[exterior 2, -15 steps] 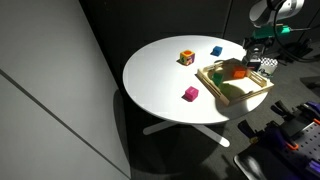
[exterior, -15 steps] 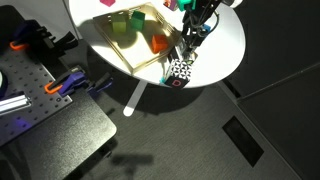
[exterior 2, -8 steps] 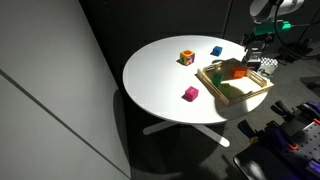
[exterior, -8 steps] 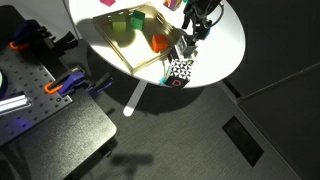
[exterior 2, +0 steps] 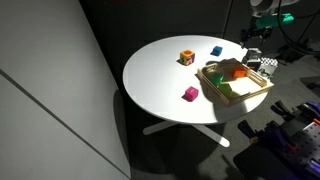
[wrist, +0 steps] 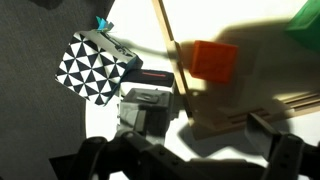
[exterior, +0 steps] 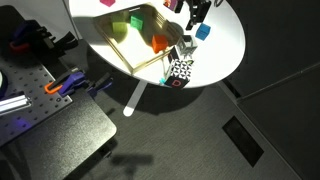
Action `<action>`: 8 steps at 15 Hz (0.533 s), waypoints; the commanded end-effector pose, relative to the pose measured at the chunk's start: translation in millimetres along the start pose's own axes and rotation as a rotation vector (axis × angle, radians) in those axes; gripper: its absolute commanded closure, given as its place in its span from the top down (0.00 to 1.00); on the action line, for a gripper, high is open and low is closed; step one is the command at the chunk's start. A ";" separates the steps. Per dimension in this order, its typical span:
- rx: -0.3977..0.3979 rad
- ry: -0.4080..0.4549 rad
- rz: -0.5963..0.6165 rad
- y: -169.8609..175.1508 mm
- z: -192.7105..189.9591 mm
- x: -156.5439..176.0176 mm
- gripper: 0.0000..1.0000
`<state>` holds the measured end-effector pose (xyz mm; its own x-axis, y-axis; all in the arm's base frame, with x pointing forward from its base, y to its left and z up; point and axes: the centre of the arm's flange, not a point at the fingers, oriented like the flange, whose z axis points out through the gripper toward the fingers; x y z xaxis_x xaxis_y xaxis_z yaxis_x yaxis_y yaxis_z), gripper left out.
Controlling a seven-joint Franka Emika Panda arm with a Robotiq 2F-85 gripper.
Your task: Put the gray block on a white and black cube
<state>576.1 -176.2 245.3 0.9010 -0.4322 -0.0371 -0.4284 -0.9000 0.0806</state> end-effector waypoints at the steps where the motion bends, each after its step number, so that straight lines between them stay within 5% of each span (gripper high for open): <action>1: -0.009 -0.044 -0.099 -3.9 -21.7 -32.0 1.00; 8: -0.090 -0.140 -0.158 -20.9 -40.9 -84.1 1.00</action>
<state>536.6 -136.8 268.1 0.9338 -0.3090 -0.1805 -0.2890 -0.9486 0.1290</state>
